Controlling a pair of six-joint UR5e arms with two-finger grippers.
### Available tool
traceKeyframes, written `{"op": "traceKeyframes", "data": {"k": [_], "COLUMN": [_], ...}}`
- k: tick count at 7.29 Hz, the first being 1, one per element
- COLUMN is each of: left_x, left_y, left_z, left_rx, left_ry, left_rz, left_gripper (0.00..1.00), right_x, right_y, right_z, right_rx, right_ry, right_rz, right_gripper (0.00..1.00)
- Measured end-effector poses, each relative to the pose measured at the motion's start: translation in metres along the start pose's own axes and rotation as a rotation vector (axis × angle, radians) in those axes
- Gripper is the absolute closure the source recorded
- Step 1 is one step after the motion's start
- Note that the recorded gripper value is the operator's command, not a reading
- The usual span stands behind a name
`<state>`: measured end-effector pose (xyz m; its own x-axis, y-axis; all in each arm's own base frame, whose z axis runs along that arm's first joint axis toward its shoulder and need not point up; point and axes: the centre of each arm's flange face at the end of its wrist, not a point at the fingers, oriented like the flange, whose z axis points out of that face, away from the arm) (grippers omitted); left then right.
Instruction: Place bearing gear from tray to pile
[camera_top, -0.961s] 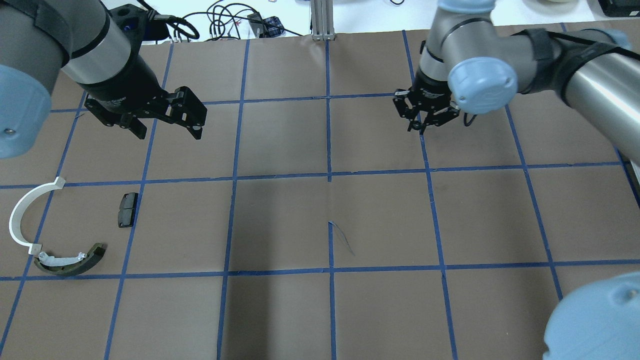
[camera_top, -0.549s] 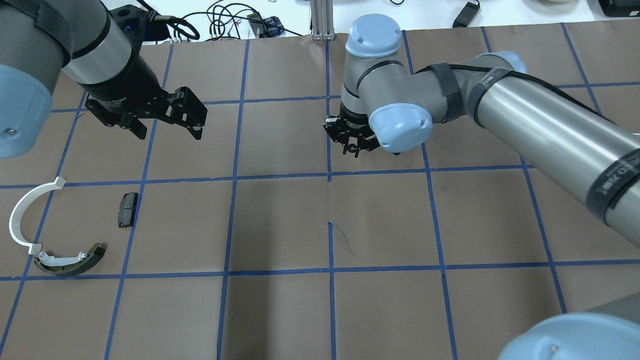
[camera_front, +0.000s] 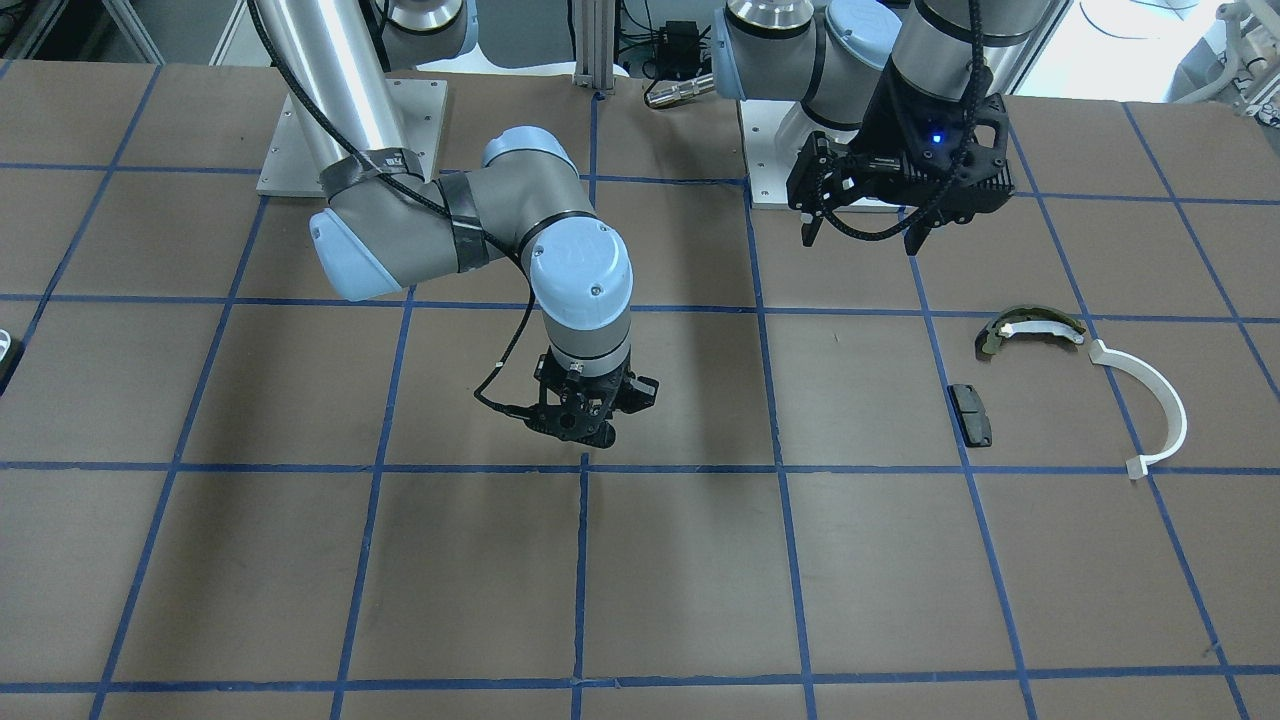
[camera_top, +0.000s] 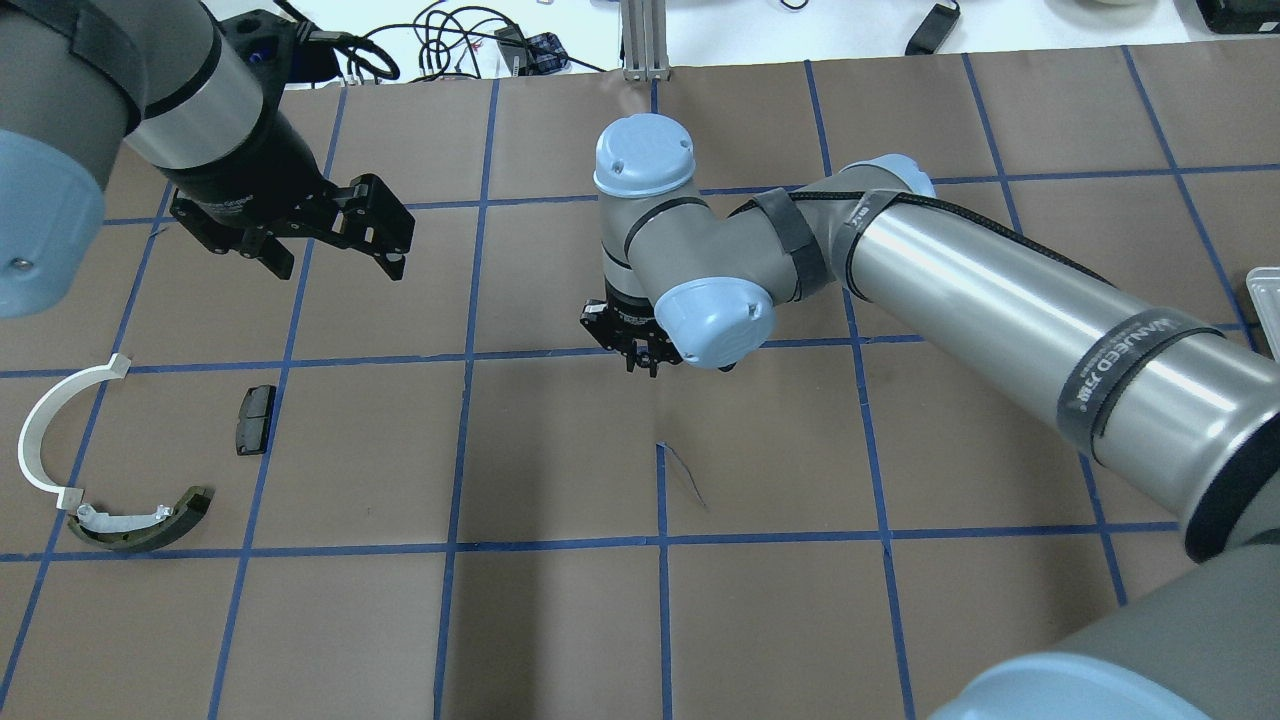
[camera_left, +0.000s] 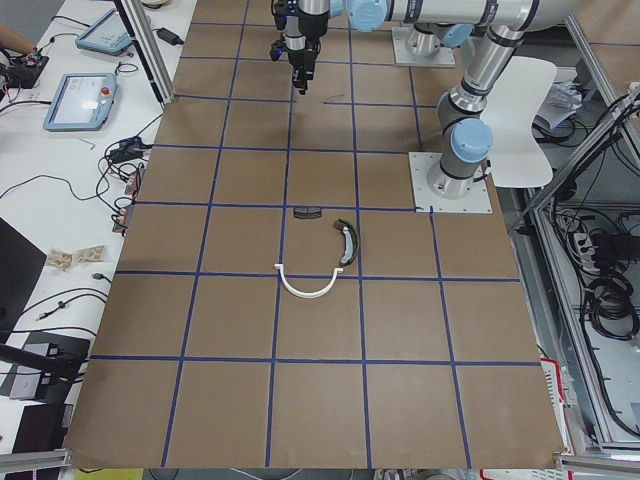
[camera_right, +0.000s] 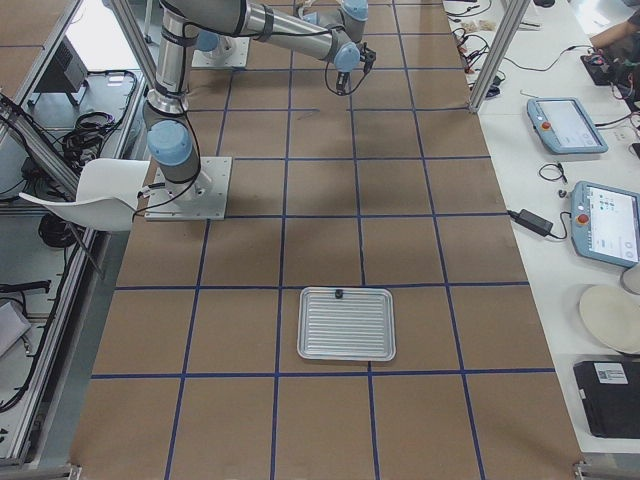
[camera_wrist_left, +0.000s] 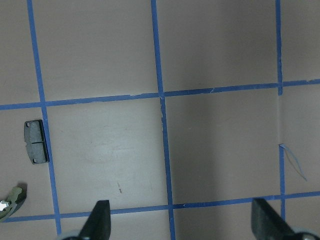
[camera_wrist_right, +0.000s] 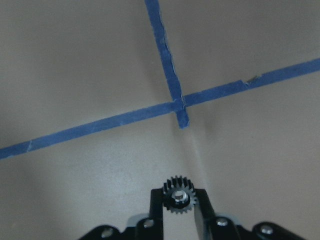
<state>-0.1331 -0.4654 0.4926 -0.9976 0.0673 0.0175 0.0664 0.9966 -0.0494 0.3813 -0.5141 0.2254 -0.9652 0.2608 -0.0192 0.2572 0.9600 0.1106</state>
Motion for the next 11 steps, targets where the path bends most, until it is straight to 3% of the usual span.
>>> {"op": "traceKeyframes", "data": {"k": [1,2,3,6,8,9,11], "left_x": [0.0,0.0,0.0,0.0,0.0,0.008,0.058], "left_y": [0.0,0.0,0.0,-0.003,-0.025,-0.033,-0.038], "left_z": [0.0,0.0,0.0,0.014,0.075,0.113,0.178], "left_rx": [0.0,0.0,-0.001,-0.029,-0.026,-0.01,-0.025], "left_ry": [0.0,0.0,0.0,0.005,0.012,0.014,0.009], "left_rz": [0.0,0.0,-0.001,-0.011,-0.062,-0.085,-0.117], "left_gripper": [0.0,0.0,0.0,0.0,0.0,0.0,0.0], "right_x": [-0.004,-0.007,-0.009,-0.004,0.053,0.103,0.21], "right_y": [0.006,0.011,0.015,0.003,-0.049,-0.081,-0.131], "right_z": [0.011,0.017,0.02,0.001,-0.051,-0.081,-0.121], "right_rx": [-0.017,-0.033,-0.038,0.025,0.088,0.122,0.155], "right_ry": [-0.001,-0.011,-0.019,-0.055,-0.091,-0.095,-0.071], "right_rz": [-0.008,-0.016,-0.024,-0.058,-0.12,-0.164,-0.379], "right_gripper": [0.42,0.15,0.0,0.0,0.0,0.0,0.0]}}
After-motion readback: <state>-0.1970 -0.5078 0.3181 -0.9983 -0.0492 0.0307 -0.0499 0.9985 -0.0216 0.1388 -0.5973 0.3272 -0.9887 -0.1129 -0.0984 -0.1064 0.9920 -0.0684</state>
